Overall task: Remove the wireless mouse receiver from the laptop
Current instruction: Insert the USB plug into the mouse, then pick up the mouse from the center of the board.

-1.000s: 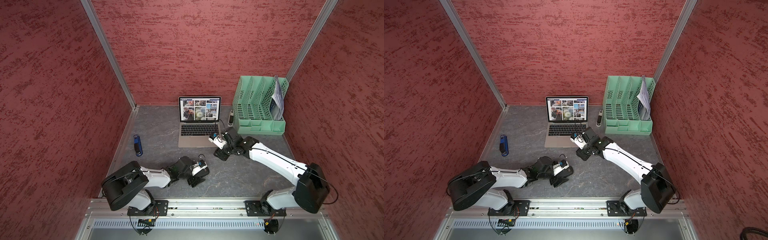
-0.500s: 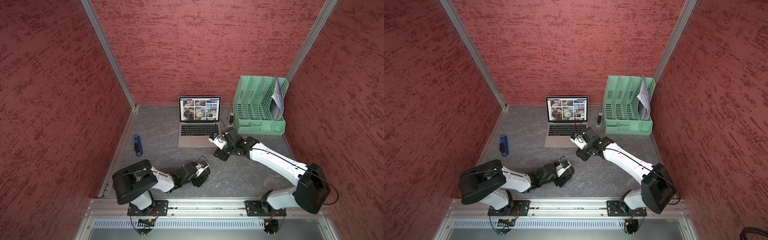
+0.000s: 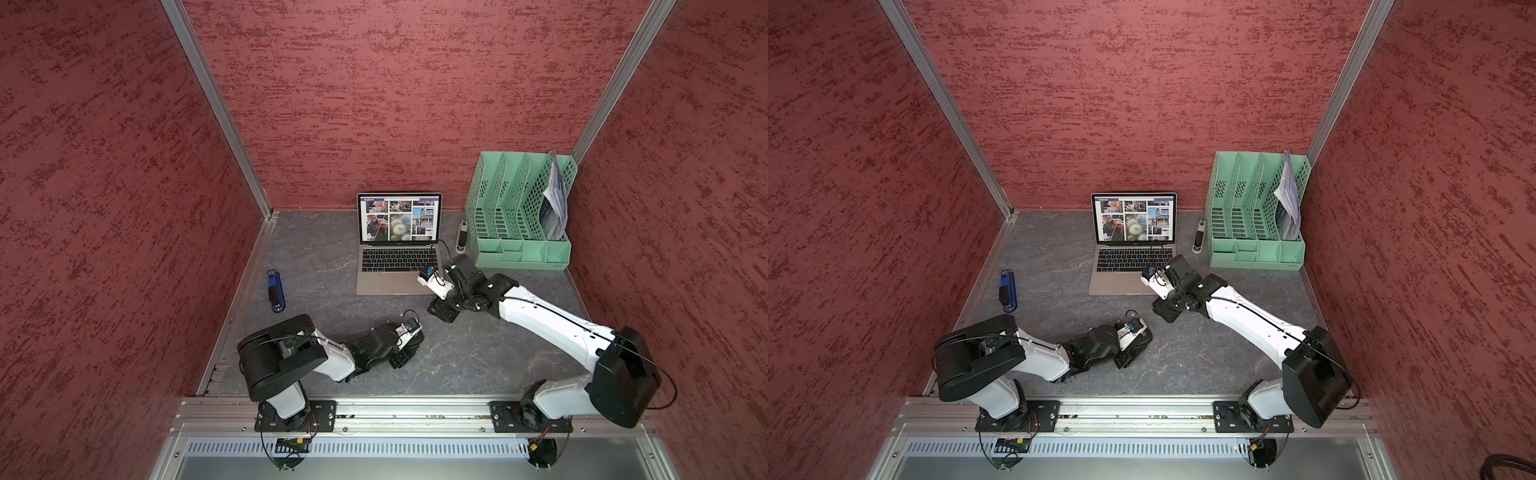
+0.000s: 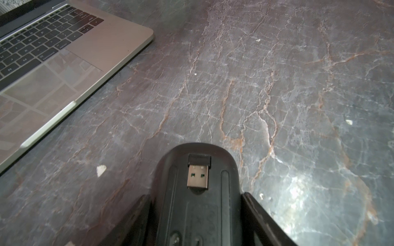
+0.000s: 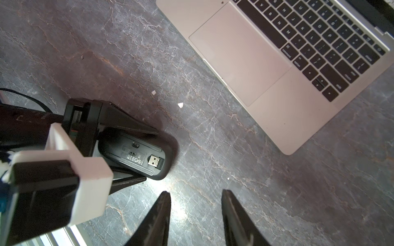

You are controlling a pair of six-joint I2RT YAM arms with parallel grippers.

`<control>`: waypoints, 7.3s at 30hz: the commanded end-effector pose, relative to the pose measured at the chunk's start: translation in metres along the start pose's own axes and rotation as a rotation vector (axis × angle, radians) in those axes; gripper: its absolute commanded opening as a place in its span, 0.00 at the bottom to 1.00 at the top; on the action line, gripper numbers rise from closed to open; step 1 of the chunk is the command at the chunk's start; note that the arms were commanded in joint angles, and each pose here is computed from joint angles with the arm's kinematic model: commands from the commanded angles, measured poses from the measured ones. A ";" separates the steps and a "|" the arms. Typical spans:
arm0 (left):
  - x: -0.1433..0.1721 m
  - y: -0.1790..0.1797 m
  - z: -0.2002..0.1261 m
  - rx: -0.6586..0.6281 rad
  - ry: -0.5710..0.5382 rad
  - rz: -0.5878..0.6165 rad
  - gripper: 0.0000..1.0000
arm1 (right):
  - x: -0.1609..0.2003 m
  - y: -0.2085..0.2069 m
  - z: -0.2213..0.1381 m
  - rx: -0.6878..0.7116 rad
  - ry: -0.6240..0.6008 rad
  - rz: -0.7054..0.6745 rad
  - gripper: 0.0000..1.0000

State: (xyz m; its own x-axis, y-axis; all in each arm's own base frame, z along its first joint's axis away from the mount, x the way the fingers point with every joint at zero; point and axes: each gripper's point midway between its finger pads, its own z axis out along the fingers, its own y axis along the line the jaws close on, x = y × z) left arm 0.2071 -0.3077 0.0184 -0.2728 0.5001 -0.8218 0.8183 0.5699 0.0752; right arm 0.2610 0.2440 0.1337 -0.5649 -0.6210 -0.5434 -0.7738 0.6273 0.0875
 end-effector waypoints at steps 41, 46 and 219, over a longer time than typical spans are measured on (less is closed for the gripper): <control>-0.016 0.023 0.010 0.168 -0.027 0.046 1.00 | 0.005 -0.024 -0.005 0.046 -0.003 0.037 0.44; -0.016 0.022 0.012 0.176 -0.033 0.054 1.00 | 0.009 -0.025 0.002 0.033 0.017 0.051 0.44; -0.040 -0.005 -0.019 0.493 0.000 0.146 0.59 | 0.023 -0.001 -0.109 0.164 -0.307 -0.231 0.81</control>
State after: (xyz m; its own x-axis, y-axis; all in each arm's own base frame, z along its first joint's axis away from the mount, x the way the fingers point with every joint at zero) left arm 0.2055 -0.3139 0.0409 -0.1527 0.5742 -0.8044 0.9843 0.1610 -0.0719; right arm 0.2343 0.1802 0.2323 -0.3023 -0.5057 -0.8080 -0.7442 0.6549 -0.1315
